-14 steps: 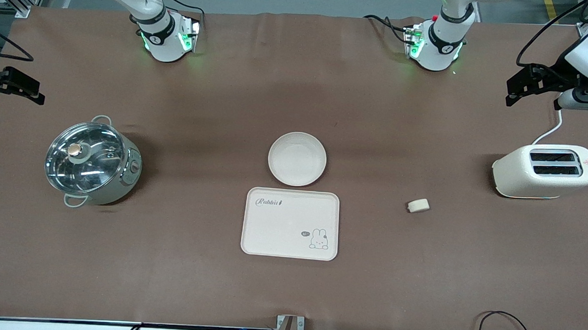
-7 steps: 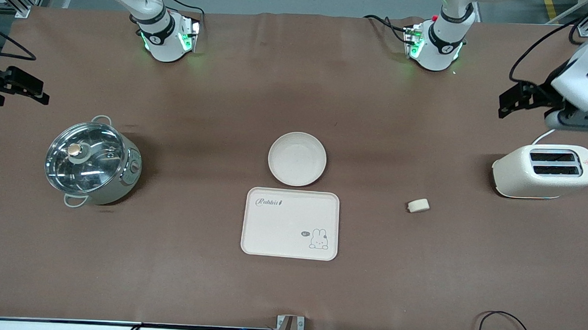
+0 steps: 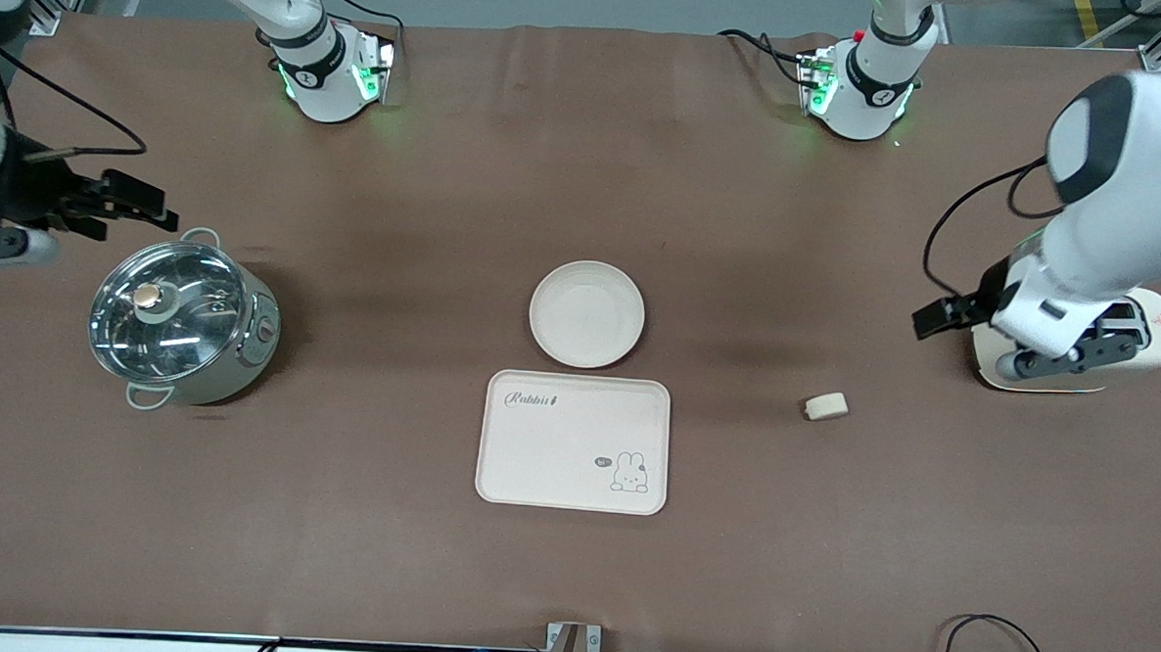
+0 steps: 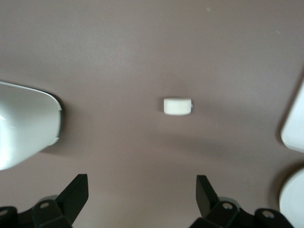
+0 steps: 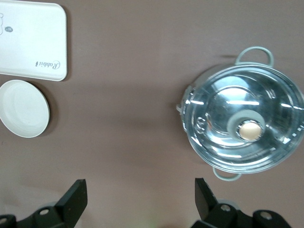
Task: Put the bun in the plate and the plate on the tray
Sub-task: 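Grasp the bun with the left gripper while the right gripper reaches the plate, then carry the bun with the left gripper over the white plate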
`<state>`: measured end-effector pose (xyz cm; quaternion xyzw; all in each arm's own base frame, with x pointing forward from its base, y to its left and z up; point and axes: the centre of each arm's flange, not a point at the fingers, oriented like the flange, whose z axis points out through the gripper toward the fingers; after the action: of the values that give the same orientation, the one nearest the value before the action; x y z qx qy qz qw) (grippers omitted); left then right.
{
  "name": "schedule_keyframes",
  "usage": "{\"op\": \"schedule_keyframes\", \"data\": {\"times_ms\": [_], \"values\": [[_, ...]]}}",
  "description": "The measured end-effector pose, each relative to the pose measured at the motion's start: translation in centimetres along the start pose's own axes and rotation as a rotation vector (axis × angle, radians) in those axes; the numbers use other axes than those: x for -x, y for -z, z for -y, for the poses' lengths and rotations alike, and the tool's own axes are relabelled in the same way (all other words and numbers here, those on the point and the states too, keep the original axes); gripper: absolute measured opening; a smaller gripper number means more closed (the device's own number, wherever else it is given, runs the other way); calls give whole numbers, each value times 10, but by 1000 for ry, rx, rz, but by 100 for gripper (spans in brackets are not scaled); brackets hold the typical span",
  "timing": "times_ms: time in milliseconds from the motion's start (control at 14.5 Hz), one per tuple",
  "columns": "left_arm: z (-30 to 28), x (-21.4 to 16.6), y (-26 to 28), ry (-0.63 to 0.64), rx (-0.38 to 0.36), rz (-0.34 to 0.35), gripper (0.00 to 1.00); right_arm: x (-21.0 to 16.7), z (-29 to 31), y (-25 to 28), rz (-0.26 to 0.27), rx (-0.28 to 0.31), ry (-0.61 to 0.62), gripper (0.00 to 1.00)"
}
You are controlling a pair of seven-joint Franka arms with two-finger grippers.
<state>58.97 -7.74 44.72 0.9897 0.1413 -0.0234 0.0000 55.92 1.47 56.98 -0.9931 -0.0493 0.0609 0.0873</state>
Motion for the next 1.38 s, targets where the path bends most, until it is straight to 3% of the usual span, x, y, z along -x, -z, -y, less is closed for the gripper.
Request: {"op": "schedule_keyframes", "data": {"times_ms": [207,414,759,966,1172,1310,1379], "values": [[-16,-13,-68,128,3,26,100,-15,31,-45,-12,-33,30,100],[-38,-23,-132,196,15,34,100,-32,53,-121,-10,-150,-6,100],[-44,-37,-207,219,49,14,100,-50,122,-246,54,-266,-65,100],[-44,-38,-238,223,51,24,100,-46,180,-331,100,-362,-159,100],[-45,-37,-252,223,44,40,96,-40,213,-381,82,-346,-179,100],[-45,-36,-257,222,41,47,78,-34,234,-397,63,-322,-162,100],[-45,-36,-258,222,41,49,78,-30,242,-403,67,-312,-151,100]]}}
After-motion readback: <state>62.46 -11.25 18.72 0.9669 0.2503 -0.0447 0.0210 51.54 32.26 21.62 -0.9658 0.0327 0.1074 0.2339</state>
